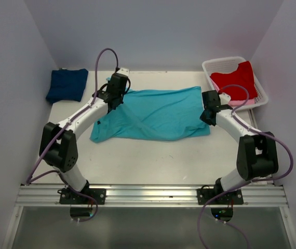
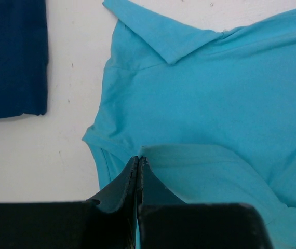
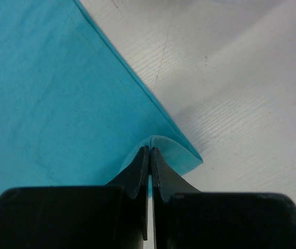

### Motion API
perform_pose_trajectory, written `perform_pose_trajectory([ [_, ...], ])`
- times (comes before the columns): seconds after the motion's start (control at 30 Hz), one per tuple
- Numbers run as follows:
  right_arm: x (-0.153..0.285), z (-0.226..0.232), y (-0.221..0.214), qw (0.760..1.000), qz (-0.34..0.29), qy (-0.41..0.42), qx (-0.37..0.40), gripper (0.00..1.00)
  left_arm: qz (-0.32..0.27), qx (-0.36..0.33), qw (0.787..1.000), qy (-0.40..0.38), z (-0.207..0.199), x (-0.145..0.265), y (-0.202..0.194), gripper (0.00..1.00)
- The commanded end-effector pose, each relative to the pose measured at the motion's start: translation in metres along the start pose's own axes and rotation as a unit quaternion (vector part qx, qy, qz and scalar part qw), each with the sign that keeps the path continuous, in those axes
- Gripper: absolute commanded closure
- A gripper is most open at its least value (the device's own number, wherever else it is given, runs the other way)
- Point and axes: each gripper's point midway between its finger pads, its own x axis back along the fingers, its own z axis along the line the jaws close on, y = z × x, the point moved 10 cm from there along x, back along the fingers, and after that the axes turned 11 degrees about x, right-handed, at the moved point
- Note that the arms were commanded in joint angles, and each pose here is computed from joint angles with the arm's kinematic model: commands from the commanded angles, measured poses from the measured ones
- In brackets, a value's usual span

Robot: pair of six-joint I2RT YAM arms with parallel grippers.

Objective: Fold and stack the t-shirts
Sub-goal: Fold the tshirt

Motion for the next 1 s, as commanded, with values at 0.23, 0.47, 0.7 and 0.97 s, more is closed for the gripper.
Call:
perform_pose_trajectory([
  [0.23, -0.016, 0.006, 0.01, 1.0, -0.006, -0.023, -0.001, 1.0, -0.008, -0.006, 1.0, 0.009, -0.004, -0.037, 0.006, 1.0],
  [0.47, -0.019, 0.003, 0.01, 0.999, -0.012, -0.038, -0.006, 1.0, -0.026, 0.016, 0.999, 0.033, 0.007, -0.038, 0.012, 1.0],
  [0.7, -0.021, 0.001, 0.014, 0.999, -0.019, -0.047, -0.009, 1.0, -0.071, 0.028, 0.996, 0.048, 0.018, -0.025, 0.03, 1.0],
  [0.97, -0.03, 0.002, 0.014, 0.998, -0.013, -0.053, -0.008, 1.0, -0.061, 0.023, 0.996, 0.054, 0.018, -0.035, 0.027, 1.0],
])
